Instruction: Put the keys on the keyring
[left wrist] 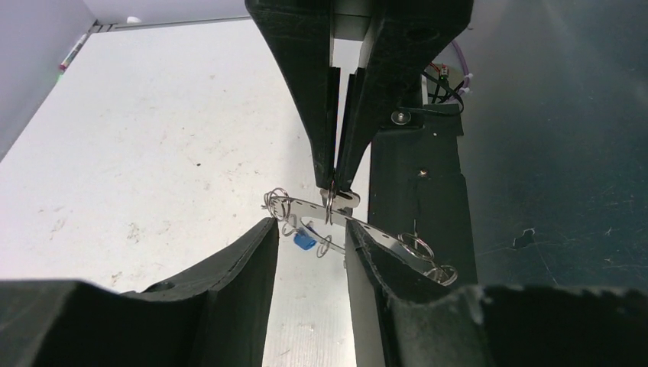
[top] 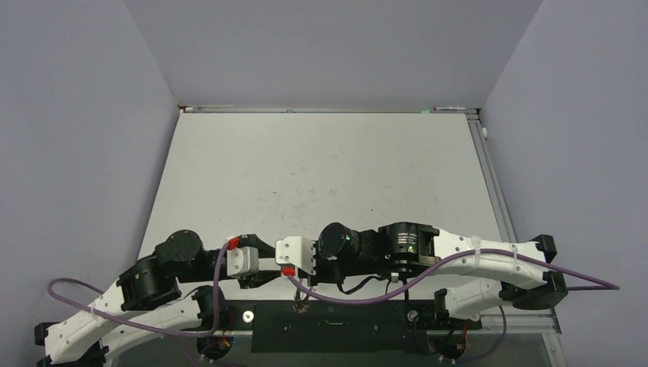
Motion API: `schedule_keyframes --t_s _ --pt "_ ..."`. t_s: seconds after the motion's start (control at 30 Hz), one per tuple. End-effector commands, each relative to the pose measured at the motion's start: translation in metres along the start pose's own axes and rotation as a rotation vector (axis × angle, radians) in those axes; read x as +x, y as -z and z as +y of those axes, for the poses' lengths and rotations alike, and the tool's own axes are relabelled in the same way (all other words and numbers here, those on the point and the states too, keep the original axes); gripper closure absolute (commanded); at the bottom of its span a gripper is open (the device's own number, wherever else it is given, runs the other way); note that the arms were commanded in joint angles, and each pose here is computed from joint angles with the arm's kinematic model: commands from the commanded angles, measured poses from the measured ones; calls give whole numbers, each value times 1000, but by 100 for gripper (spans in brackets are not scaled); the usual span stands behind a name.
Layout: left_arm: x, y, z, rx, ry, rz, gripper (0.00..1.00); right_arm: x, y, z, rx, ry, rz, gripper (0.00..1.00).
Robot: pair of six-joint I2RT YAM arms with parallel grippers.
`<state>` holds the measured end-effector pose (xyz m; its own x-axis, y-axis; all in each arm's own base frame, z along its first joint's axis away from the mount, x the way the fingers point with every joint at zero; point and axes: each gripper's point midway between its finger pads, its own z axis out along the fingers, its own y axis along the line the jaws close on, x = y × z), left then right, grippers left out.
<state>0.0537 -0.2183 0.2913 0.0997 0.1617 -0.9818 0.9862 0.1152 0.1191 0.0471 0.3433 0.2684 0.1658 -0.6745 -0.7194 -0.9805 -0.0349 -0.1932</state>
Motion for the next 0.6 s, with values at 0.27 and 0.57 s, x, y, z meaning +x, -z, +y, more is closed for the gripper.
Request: schedule_keyframes --t_s 0.27,0.57 --pt "-8 -25 -4 67 -9 -77 69 -25 12 -5 37 12 -81 95" --pt "-9 -32 -5 77 -3 -98 77 -25 12 -5 39 11 -89 95"
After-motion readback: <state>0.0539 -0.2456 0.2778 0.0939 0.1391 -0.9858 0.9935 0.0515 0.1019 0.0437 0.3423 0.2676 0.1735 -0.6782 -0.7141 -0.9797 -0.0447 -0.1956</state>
